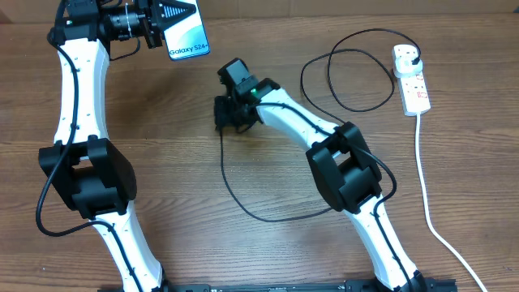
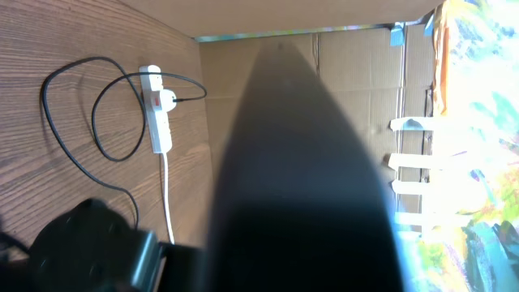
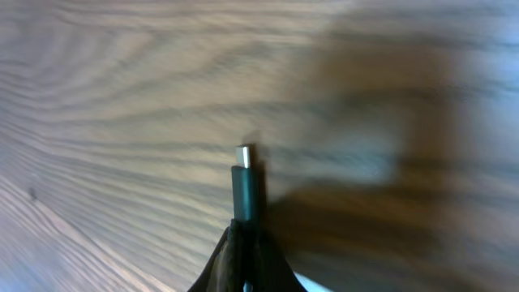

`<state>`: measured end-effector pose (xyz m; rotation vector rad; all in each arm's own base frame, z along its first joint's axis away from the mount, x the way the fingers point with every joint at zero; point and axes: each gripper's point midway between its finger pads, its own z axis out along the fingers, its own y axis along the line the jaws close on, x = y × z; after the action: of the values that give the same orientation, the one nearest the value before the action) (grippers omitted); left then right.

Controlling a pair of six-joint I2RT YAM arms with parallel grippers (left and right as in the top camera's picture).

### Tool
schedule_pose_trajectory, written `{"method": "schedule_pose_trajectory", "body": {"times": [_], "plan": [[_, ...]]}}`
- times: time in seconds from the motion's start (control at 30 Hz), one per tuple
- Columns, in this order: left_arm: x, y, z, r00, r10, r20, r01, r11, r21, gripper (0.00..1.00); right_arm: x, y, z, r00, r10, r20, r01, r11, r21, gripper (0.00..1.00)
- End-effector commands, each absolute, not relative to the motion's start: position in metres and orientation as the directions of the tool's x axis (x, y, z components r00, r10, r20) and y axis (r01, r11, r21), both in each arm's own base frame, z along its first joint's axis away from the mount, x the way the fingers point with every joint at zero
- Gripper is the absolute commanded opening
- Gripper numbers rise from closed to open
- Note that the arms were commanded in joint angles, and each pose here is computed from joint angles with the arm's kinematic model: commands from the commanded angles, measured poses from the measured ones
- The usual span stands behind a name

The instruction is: Plug charger to phone and switch on socket

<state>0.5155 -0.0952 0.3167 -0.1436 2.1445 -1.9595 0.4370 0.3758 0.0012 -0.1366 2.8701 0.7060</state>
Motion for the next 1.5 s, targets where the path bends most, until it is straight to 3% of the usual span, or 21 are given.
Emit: {"method": "schedule_pose_trajectory", "body": {"times": [0.0,0.13,0.23,0.47,0.83,0.93,1.0,1.1,1.23,1.47], "plan": [[0.505,-0.101,0.332,-0.970,-0.190,-0.151,0.138,0.077,-0.987,0.04,0.440,0.342,0.015,-0.986,-0.056,-0.159,-0.121,0.893,0.434,0.04],[0.504,-0.102,0.334,-0.971,-0.180,-0.157,0.147,0.069,-0.987,0.04,0.430,0.349,0.090,-0.962,-0.160,-0.224,-0.261,0.785,0.562,0.04],[0.498,-0.103,0.339,-0.975,-0.150,-0.164,0.160,0.036,-0.986,0.04,0.413,0.353,0.166,-0.926,-0.231,-0.299,-0.377,0.592,0.712,0.04],[0.494,-0.104,0.342,-0.978,-0.132,-0.162,0.162,0.015,-0.987,0.04,0.385,0.356,0.238,-0.909,-0.286,-0.304,-0.378,0.258,0.889,0.04],[0.494,-0.104,0.342,-0.972,-0.131,-0.193,0.192,0.019,-0.981,0.04,0.372,0.358,0.252,-0.917,-0.313,-0.248,-0.313,0.175,0.934,0.04],[0.494,-0.104,0.342,-0.972,-0.131,-0.197,0.196,0.020,-0.980,0.04,0.376,0.357,0.248,-0.923,-0.300,-0.242,-0.310,0.205,0.928,0.04],[0.494,-0.104,0.342,-0.971,-0.132,-0.202,0.201,0.021,-0.979,0.04,0.385,0.355,0.236,-0.937,-0.265,-0.229,-0.304,0.291,0.907,0.04],[0.494,-0.104,0.342,-0.970,-0.132,-0.206,0.205,0.022,-0.978,0.04,0.410,0.340,0.192,-0.962,-0.160,-0.219,-0.272,0.562,0.781,0.04],[0.494,-0.104,0.342,-0.970,-0.131,-0.207,0.206,0.022,-0.978,0.04,0.416,0.329,0.143,-0.979,-0.071,-0.194,-0.179,0.757,0.628,0.04],[0.494,-0.104,0.342,-0.969,-0.132,-0.207,0.206,0.023,-0.978,0.04,0.403,0.327,0.067,-0.979,0.045,-0.201,-0.048,0.900,0.432,0.04]]}}
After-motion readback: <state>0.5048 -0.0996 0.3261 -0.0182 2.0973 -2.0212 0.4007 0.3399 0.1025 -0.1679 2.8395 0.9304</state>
